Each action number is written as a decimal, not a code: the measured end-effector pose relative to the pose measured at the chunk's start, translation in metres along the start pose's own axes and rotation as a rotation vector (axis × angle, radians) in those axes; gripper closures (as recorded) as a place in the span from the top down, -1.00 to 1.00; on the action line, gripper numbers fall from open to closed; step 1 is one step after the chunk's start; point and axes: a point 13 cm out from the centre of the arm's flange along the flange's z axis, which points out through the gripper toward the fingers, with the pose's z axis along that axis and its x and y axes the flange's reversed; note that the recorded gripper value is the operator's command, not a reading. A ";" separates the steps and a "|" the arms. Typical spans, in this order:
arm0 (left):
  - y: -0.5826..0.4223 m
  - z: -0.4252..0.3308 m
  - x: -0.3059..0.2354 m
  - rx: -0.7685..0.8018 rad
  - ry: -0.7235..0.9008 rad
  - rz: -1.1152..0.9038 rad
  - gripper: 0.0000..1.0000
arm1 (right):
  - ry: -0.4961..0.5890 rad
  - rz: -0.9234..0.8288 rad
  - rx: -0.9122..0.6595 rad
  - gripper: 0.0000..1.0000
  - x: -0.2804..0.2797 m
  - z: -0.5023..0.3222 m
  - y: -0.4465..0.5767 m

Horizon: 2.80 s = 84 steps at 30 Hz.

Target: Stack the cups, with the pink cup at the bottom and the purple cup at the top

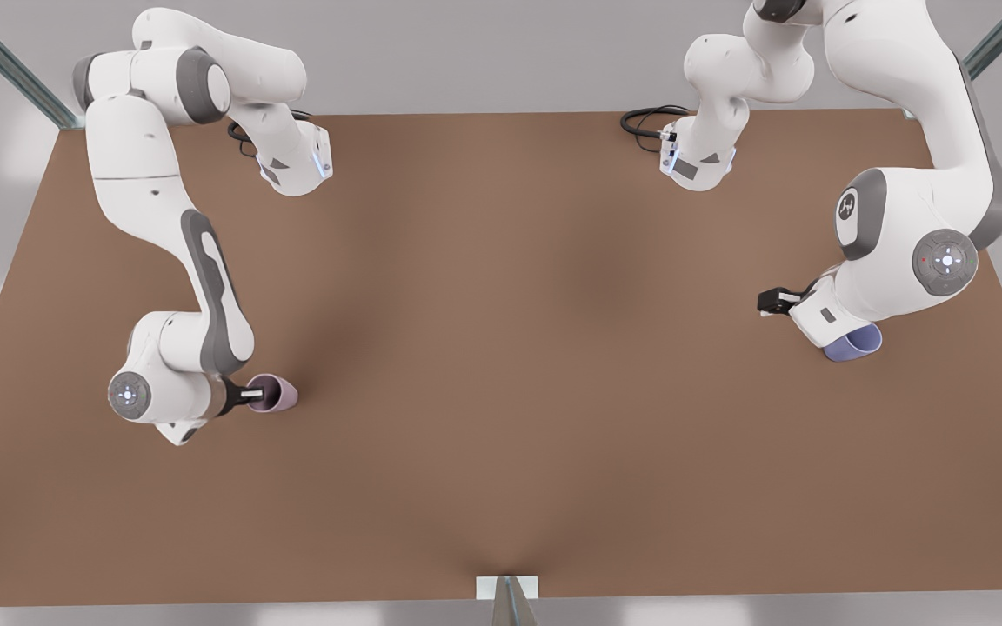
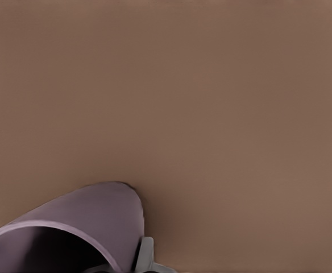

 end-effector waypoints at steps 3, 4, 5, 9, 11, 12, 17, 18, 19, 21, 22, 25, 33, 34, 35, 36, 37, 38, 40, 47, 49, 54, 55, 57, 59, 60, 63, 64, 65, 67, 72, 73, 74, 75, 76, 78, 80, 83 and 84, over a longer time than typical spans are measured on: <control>0.000 -0.001 0.000 0.000 -0.001 0.001 1.00 | -0.079 -0.028 0.012 -0.57 -0.028 -0.039 0.024; 0.000 -0.001 0.000 0.000 -0.001 0.001 1.00 | -0.116 -0.048 0.017 -0.57 -0.040 -0.057 0.046; 0.000 0.000 0.000 0.000 0.000 0.000 1.00 | -0.150 -0.073 0.020 -0.57 -0.051 -0.073 0.074; 0.001 -0.001 0.001 0.000 -0.001 0.000 1.00 | -0.237 -0.184 0.016 -0.57 -0.066 -0.108 0.222; 0.001 -0.001 0.001 0.000 -0.001 0.000 1.00 | -0.288 -0.235 0.008 -0.57 -0.077 -0.115 0.311; 0.001 -0.001 0.000 -0.001 0.000 0.000 1.00 | -0.313 -0.248 0.000 -0.57 -0.082 -0.115 0.353; 0.009 0.003 -0.001 -0.009 0.003 -0.012 1.00 | -0.293 -0.189 -0.112 -0.57 -0.062 -0.072 0.483; 0.023 0.006 -0.001 -0.009 0.007 -0.036 1.00 | -0.275 -0.163 -0.144 -0.57 -0.056 -0.058 0.500; 0.040 0.011 0.000 -0.007 0.012 -0.066 1.00 | -0.261 -0.134 -0.177 -0.57 -0.051 -0.047 0.515; 0.079 0.022 0.000 -0.002 0.016 -0.125 1.00 | -0.251 -0.078 -0.217 -0.57 -0.044 -0.029 0.541; 0.103 0.030 0.001 0.002 0.019 -0.159 1.00 | -0.247 -0.044 -0.224 -0.57 -0.044 -0.019 0.545; 0.168 0.047 0.008 0.013 0.007 -0.238 1.00 | -0.244 0.067 -0.231 -0.57 -0.055 0.005 0.538; 0.265 0.093 0.037 0.014 0.031 -0.311 1.00 | -0.243 0.274 -0.274 -0.57 -0.068 0.024 0.536; 0.268 0.104 0.040 0.018 0.042 -0.307 1.00 | -0.240 0.293 -0.276 -0.57 -0.067 0.025 0.536; 0.267 0.115 0.043 0.024 0.055 -0.300 1.00 | -0.235 0.309 -0.277 -0.57 -0.066 0.026 0.537; 0.266 0.127 0.047 0.032 0.070 -0.292 1.00 | -0.231 0.325 -0.277 -0.57 -0.065 0.028 0.537; 0.264 0.139 0.051 0.039 0.085 -0.284 1.00 | -0.226 0.341 -0.277 -0.57 -0.064 0.030 0.538; 0.262 0.149 0.054 0.044 0.094 -0.277 1.00 | -0.218 0.356 -0.276 -0.57 -0.063 0.035 0.538; 0.267 0.168 0.063 0.050 0.104 -0.275 1.00 | -0.207 0.384 -0.274 -0.57 -0.062 0.042 0.537; 0.307 0.197 0.069 0.035 0.064 -0.294 1.00 | -0.172 0.448 -0.248 -0.43 -0.049 0.073 0.541; 0.315 0.202 0.067 0.027 0.050 -0.291 1.00 | -0.167 0.461 -0.244 1.00 -0.046 0.079 0.543; 0.322 0.220 0.058 0.009 0.037 -0.267 1.00 | -0.182 0.465 -0.230 1.00 -0.038 0.089 0.552; 0.322 0.224 0.057 0.009 0.037 -0.263 1.00 | -0.186 0.466 -0.234 1.00 -0.038 0.087 0.554; 0.322 0.230 0.056 0.010 0.037 -0.257 1.00 | -0.180 0.466 -0.266 1.00 -0.033 0.079 0.569; 0.322 0.237 0.055 0.011 0.042 -0.251 1.00 | -0.172 0.478 -0.304 1.00 -0.031 0.070 0.579; 0.323 0.240 0.055 0.011 0.044 -0.249 1.00 | -0.171 0.487 -0.319 1.00 -0.032 0.067 0.581; 0.323 0.254 0.055 0.010 0.051 -0.240 1.00 | -0.170 0.534 -0.380 1.00 -0.048 0.026 0.567; 0.323 0.257 0.054 0.010 0.051 -0.239 1.00 | -0.177 0.558 -0.400 1.00 -0.061 -0.007 0.546; 0.323 0.259 0.053 0.011 0.051 -0.237 1.00 | -0.185 0.589 -0.395 1.00 -0.075 -0.043 0.507; 0.324 0.262 0.052 0.010 0.049 -0.234 1.00 | -0.218 0.640 -0.299 1.00 -0.079 -0.103 0.394; 0.325 0.271 0.050 0.006 0.050 -0.225 1.00 | -0.392 0.724 -0.142 1.00 -0.035 -0.301 0.132; 0.325 0.273 0.049 0.006 0.051 -0.223 1.00 | -0.375 0.714 -0.108 1.00 -0.021 -0.314 0.109; 0.325 0.274 0.049 0.005 0.050 -0.221 0.99 | -0.343 0.692 -0.077 1.00 -0.008 -0.317 0.097; 0.325 0.275 0.048 0.005 0.048 -0.220 0.46 | -0.306 0.662 -0.050 1.00 0.002 -0.316 0.092; 0.325 0.276 0.047 0.008 0.045 -0.222 -0.19 | -0.276 0.619 -0.026 1.00 0.013 -0.315 0.096; 0.325 0.278 0.045 0.010 0.040 -0.226 -0.39 | -0.219 0.550 0.016 1.00 0.032 -0.305 0.090; 0.326 0.280 0.044 0.003 0.039 -0.229 -0.47 | -0.173 0.496 0.060 1.00 0.057 -0.290 0.061; 0.326 0.285 0.043 0.003 0.040 -0.233 -0.57 | -0.150 0.347 0.083 1.00 0.065 -0.282 0.040; 0.325 0.286 0.042 0.006 0.039 -0.234 -0.57 | -0.152 0.282 0.088 1.00 0.062 -0.280 0.038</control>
